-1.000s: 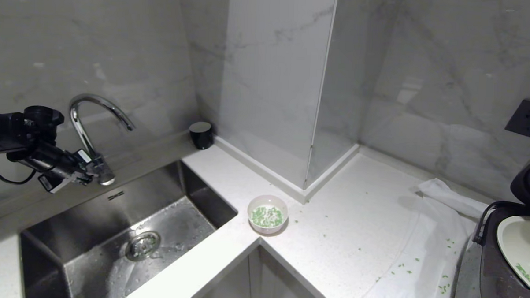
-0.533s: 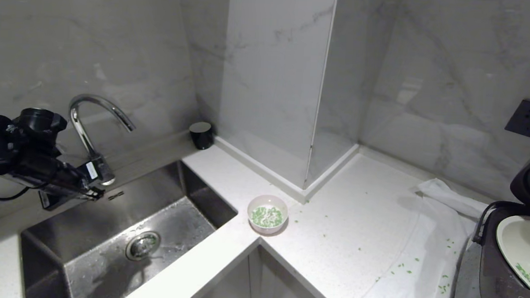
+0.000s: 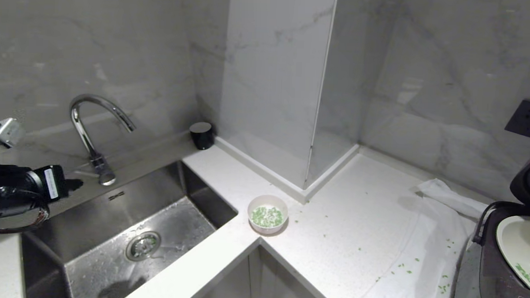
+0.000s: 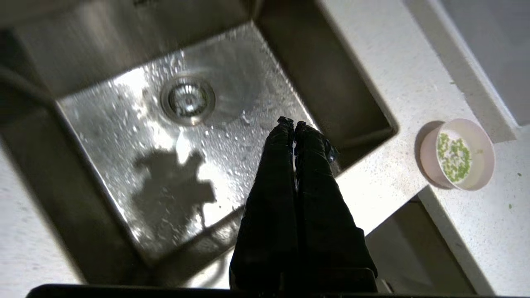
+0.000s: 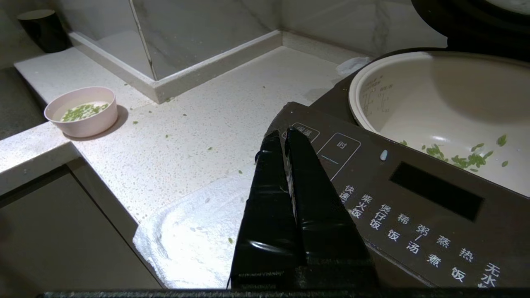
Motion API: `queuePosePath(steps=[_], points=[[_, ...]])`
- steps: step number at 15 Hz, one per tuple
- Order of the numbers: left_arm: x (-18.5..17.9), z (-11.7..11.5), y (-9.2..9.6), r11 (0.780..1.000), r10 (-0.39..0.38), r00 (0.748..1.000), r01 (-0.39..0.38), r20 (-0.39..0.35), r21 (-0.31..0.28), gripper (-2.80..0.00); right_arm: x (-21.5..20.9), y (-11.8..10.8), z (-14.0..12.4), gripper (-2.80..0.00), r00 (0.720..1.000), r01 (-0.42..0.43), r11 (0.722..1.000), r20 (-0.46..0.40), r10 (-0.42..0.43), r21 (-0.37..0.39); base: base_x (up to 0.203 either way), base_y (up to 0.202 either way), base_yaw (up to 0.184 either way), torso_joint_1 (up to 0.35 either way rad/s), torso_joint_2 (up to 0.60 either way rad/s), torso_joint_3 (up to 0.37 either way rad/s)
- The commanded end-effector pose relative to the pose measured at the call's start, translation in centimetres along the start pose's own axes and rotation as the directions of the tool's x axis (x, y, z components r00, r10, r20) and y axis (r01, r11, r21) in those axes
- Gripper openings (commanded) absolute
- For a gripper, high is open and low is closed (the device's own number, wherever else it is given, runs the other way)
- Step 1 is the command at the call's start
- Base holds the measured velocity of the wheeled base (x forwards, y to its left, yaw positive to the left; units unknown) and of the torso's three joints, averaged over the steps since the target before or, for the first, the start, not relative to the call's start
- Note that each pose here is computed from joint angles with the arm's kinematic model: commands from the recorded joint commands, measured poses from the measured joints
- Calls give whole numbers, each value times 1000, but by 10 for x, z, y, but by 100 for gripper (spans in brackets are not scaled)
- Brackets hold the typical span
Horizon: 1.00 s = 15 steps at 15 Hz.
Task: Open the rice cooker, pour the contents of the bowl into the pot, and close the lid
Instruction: Pour the water from the bowl into the rice cooker
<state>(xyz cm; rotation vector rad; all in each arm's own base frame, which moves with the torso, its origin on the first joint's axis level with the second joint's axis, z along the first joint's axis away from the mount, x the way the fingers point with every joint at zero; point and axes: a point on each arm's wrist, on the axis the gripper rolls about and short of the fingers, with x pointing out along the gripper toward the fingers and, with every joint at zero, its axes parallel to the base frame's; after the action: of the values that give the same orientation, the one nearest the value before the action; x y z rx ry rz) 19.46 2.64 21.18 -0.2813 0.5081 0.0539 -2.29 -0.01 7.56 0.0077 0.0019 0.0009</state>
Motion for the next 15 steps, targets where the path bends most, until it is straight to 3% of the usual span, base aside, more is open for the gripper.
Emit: queuePosePath(steps=[1, 4, 7, 11, 15], points=[[-62, -17, -6, 996, -37, 985, 21, 171, 92, -280, 0, 0, 0, -280, 1000, -1, 1000, 0, 1, 0, 0, 0, 0, 0, 0, 0], [-108, -49, -8, 982, -93, 950, 37, 299, 188, -280, 0, 0, 0, -280, 1000, -1, 1000, -1, 1, 0, 0, 0, 0, 0, 0, 0], [-132, -85, -5, 962, -162, 918, 65, 362, 266, -280, 0, 0, 0, -280, 1000, -1, 1000, 0, 1, 0, 0, 0, 0, 0, 0, 0], [-153, -128, 2, 905, -338, 850, 175, 404, 388, -280, 0, 0, 0, -280, 1000, -1, 1000, -1, 1, 0, 0, 0, 0, 0, 0, 0], [-155, -163, 12, 891, -370, 816, 176, 444, 419, -280, 0, 0, 0, -280, 1000, -1, 1000, 0, 1, 0, 0, 0, 0, 0, 0, 0]])
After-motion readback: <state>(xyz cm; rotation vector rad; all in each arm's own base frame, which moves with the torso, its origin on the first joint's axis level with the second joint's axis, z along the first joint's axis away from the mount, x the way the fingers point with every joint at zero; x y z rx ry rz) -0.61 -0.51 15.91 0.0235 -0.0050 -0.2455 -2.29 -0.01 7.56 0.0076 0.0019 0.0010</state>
